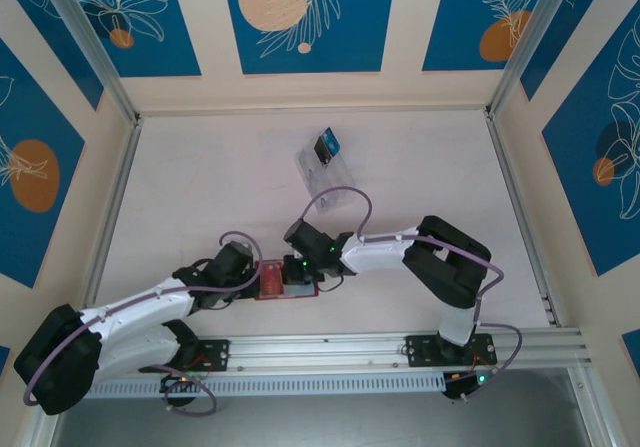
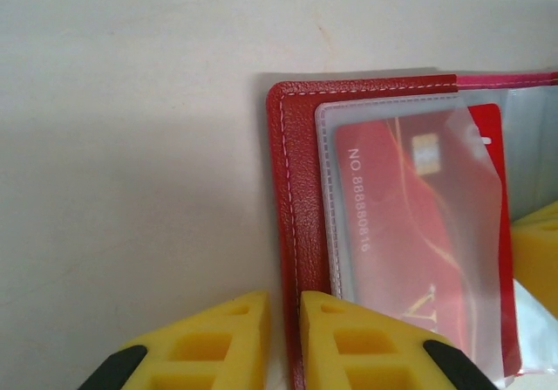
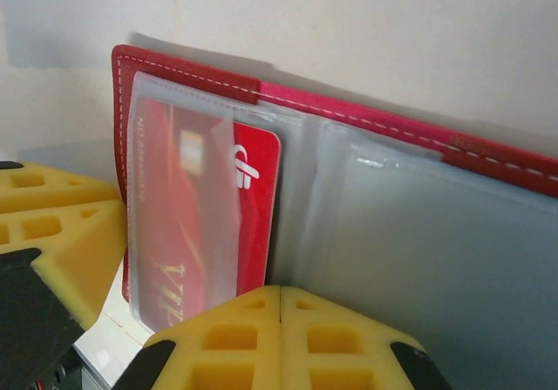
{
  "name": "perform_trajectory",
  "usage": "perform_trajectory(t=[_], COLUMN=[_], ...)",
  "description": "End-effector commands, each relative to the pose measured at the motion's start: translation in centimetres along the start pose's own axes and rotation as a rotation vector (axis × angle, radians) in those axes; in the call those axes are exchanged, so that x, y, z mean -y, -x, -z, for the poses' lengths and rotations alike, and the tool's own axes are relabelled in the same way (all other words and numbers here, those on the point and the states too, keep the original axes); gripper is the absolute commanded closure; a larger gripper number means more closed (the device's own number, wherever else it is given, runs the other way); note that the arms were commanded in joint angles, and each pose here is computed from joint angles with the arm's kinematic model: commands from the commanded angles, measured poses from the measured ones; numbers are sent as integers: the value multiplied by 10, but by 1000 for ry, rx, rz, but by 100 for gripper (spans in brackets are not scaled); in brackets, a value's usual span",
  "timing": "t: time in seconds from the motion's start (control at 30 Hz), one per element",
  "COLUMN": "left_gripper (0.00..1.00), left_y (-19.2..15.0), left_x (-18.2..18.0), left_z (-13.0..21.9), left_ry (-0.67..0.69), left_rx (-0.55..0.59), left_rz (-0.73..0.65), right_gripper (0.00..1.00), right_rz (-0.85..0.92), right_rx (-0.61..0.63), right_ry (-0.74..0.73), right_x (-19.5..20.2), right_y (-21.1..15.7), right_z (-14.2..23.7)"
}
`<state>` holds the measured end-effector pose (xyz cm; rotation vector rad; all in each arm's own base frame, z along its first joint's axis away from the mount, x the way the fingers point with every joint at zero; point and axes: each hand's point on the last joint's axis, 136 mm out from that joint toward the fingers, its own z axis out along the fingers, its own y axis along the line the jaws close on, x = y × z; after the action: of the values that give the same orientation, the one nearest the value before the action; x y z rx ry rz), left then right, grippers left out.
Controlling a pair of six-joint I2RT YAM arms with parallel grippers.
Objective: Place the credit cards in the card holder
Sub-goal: Insert the credit card into the card slot, then flip over the card slot in the card holder.
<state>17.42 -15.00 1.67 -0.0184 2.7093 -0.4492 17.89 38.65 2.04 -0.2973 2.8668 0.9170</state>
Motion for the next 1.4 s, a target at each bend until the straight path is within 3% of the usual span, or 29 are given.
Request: perform_trajectory(t=[0.0,0.13,0.33,0.53,0.87,1.23,1.37], left_gripper=[83,83,83,84,84,84,84], left_y=[-10,-11,-11,-11,-11,-10,-10], left_x=[-7,-6,-7,-5,-2,-4,-2], left_z=[-2,-3,-3,-4,-6,-3,-3], left_ry=[28,24,26,20,11,16,14], left_rx=[-32,-36,-34,-37,-41,-34,-35], left_rz=[-9,-9,-4,-7,-18,-20,-24], right_gripper=[100,100,99,78,64,65,76], right_rz=[24,38,68,143,223,230,222], right_rx=[-22,-15,38,65,47,-26,-53], right_ry=[46,62,-68,-239,-382,-478,-497], right_x=[-16,-22,0,24,42,63,66], right_y=[-2,1,10,23,36,12,-2], right_z=[-5,-4,21,48,39,13,5])
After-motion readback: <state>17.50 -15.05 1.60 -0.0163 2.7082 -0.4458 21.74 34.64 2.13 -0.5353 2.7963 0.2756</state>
